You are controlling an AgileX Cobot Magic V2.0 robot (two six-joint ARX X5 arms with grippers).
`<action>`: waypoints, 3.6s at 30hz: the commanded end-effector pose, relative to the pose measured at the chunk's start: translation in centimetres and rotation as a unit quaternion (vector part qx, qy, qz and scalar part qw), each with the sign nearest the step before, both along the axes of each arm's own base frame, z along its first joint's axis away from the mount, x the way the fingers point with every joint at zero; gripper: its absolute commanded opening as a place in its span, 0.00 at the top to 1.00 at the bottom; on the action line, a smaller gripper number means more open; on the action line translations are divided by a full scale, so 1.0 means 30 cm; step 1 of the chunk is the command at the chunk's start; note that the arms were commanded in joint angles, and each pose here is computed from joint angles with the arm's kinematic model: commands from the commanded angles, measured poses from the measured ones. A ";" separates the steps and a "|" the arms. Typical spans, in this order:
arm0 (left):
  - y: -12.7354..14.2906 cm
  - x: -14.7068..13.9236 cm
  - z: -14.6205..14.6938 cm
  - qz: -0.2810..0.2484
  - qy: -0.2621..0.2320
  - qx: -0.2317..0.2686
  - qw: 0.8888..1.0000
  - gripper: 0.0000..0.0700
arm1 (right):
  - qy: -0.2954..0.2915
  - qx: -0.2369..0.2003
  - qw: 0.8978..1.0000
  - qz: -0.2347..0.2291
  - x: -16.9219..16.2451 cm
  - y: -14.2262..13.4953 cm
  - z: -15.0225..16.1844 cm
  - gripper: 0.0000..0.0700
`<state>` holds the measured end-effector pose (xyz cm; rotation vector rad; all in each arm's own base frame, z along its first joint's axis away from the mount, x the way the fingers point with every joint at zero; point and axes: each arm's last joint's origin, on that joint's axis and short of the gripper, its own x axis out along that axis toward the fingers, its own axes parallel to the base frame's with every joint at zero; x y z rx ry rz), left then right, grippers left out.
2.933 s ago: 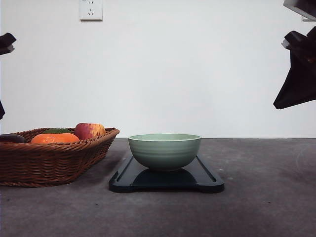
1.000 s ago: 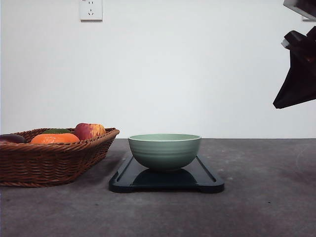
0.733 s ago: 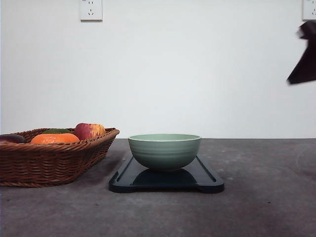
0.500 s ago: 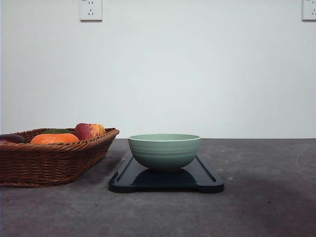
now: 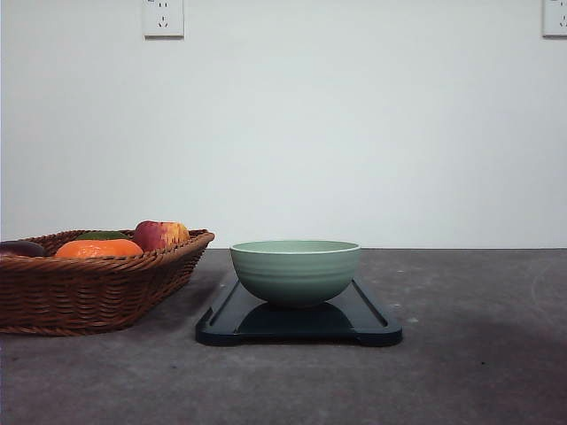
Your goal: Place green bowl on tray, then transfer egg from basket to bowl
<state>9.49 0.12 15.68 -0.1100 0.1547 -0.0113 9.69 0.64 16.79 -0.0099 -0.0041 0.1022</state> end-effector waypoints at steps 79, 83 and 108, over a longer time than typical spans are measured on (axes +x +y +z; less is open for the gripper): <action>0.000 0.003 -0.024 0.001 0.014 0.003 1.000 1.00 | -0.007 0.027 1.000 0.003 0.000 0.000 0.003 0.98; 0.000 0.003 -0.024 0.001 0.014 0.003 1.000 1.00 | -0.007 0.027 1.000 0.003 0.000 0.000 0.003 0.98; 0.000 0.003 -0.024 0.001 0.014 0.003 1.000 1.00 | -0.007 0.027 1.000 0.003 0.000 0.000 0.003 0.98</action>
